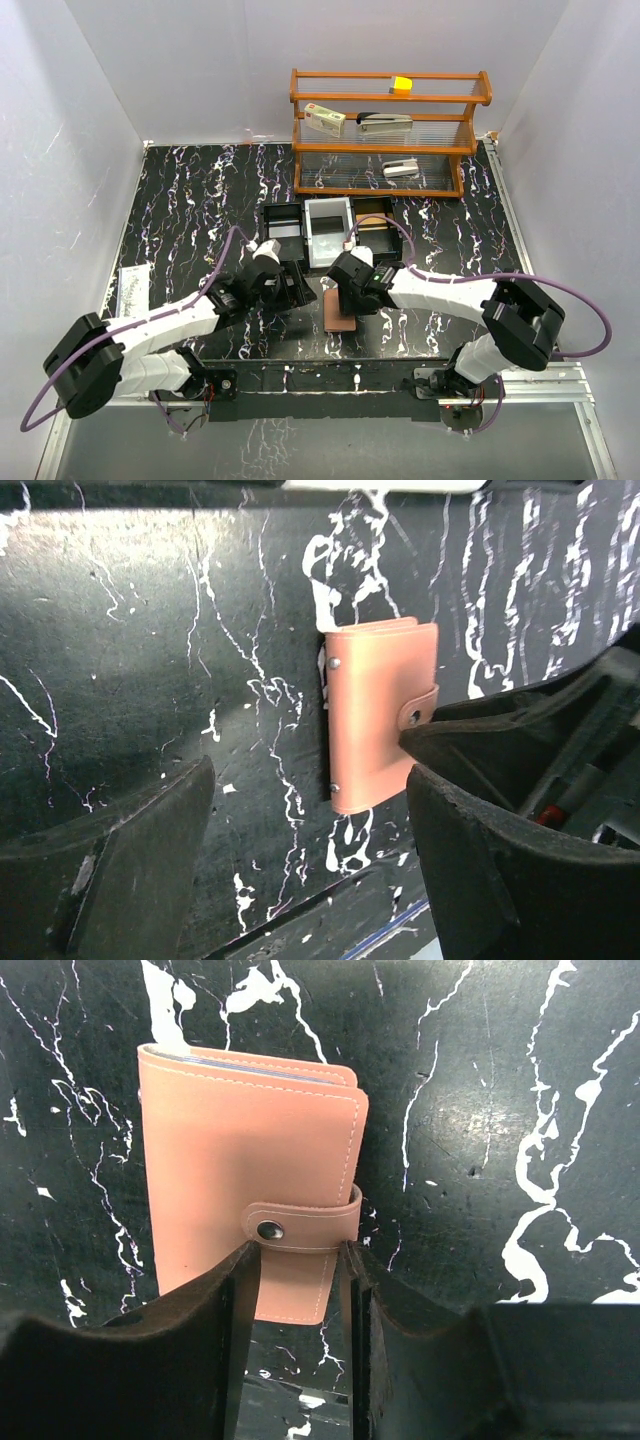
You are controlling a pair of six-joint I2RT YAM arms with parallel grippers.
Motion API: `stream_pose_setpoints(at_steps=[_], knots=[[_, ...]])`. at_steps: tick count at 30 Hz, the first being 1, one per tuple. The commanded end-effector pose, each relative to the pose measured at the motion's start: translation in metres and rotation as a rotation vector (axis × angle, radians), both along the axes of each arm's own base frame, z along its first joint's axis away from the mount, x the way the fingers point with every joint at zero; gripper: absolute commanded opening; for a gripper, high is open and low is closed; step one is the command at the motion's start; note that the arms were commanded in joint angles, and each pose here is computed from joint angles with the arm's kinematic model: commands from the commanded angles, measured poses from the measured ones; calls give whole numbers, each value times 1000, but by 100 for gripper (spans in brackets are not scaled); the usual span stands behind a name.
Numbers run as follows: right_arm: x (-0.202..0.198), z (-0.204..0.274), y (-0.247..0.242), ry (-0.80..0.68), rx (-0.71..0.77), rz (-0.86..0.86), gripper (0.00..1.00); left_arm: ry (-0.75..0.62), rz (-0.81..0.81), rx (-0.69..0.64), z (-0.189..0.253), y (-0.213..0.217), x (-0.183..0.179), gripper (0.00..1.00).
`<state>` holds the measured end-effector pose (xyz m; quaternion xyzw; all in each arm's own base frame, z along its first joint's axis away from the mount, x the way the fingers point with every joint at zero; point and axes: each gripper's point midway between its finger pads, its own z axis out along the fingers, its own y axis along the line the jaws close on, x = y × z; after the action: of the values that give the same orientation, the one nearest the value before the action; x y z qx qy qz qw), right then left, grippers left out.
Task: Take the credit cards out of the card holder
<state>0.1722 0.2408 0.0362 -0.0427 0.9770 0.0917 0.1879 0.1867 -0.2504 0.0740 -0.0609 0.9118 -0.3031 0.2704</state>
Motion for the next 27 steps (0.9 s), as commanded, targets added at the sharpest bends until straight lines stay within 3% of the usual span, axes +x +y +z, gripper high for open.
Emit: stream_pose_setpoints(at_steps=[1, 6, 9, 18, 27], knots=[[5, -2, -8, -42, -42, -9, 35, 26, -84, 6, -2, -15, -6, 75], [6, -4, -11, -51, -41, -22, 31, 47, -133, -8, -8, -27, -12, 76], [8, 5, -1, -48, -12, -7, 41, 56, -146, 7, -11, -30, -12, 76], [26, 59, 23, -155, 127, -14, 45, 50, -80, 26, -13, -20, -10, 73], [21, 20, 35, -57, 69, 51, 44, 19, -10, 38, -4, -4, -6, 73]])
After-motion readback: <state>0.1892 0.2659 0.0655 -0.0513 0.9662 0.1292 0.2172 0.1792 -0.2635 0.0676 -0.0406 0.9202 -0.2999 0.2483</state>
